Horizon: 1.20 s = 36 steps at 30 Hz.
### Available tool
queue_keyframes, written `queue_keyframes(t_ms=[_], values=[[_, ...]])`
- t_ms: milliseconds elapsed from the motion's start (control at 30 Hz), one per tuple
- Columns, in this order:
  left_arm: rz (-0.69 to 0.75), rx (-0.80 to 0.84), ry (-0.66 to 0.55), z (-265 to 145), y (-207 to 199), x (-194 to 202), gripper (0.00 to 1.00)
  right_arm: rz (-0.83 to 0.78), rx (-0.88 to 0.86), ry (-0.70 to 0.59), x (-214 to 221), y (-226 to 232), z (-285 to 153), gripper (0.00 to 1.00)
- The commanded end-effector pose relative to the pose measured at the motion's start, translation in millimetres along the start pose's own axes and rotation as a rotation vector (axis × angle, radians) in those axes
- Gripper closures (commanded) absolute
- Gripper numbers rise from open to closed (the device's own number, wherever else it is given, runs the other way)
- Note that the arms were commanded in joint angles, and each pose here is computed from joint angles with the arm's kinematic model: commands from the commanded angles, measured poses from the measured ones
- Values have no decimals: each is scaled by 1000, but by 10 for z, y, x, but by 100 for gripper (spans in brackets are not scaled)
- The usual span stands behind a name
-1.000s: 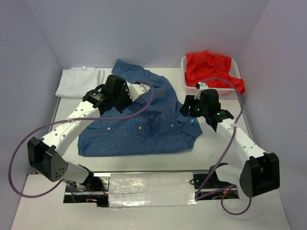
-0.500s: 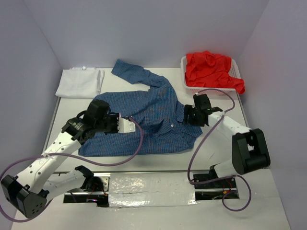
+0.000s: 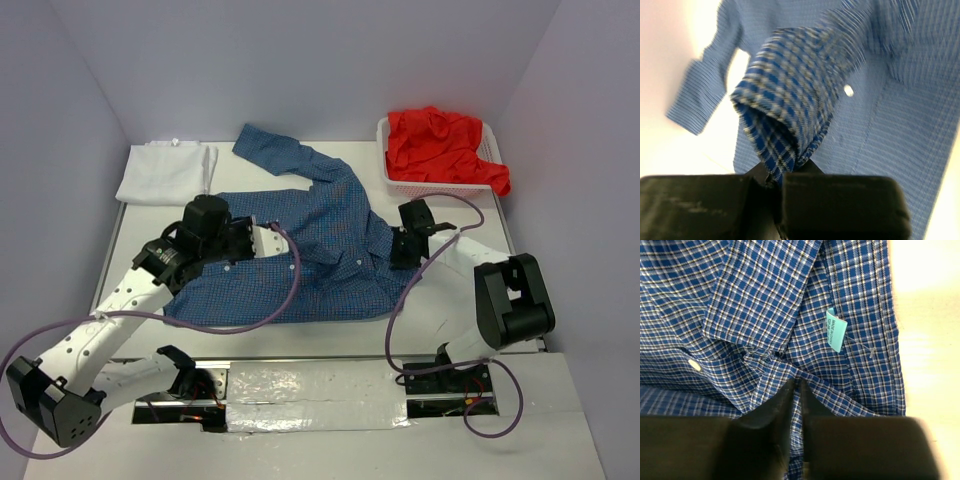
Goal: Fold and stack the long sleeve shirts
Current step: Fold the shirt
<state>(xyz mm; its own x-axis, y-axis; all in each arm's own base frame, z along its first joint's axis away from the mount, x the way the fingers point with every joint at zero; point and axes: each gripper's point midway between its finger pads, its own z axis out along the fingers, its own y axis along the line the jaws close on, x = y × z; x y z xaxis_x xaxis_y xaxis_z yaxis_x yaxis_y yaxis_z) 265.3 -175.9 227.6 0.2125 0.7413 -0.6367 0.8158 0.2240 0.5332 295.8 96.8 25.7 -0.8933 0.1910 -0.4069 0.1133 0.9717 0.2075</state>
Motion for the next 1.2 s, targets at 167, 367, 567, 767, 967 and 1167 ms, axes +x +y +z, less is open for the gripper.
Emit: queue_keyframes(t_ms=[167,367,567,767,967,1167], values=[[24,-84,-228,-12,533,-749,100,90,10,-89,-230,-56,-152,100],[4,-133,-260,-59,808,-978,100,122,31,-115,-317,-136,-222,100],[97,-249,-207,-95,1085,-932,100,137,31,-113,-338,-192,-218,96],[336,-203,-153,-262,1057,-944,100,127,-25,-134,-414,-121,-253,84],[-78,-88,-117,-109,883,-886,100,41,-68,-173,-618,-11,-434,42],[-536,136,-18,144,370,-743,100,-19,-125,-320,-914,128,-918,36]])
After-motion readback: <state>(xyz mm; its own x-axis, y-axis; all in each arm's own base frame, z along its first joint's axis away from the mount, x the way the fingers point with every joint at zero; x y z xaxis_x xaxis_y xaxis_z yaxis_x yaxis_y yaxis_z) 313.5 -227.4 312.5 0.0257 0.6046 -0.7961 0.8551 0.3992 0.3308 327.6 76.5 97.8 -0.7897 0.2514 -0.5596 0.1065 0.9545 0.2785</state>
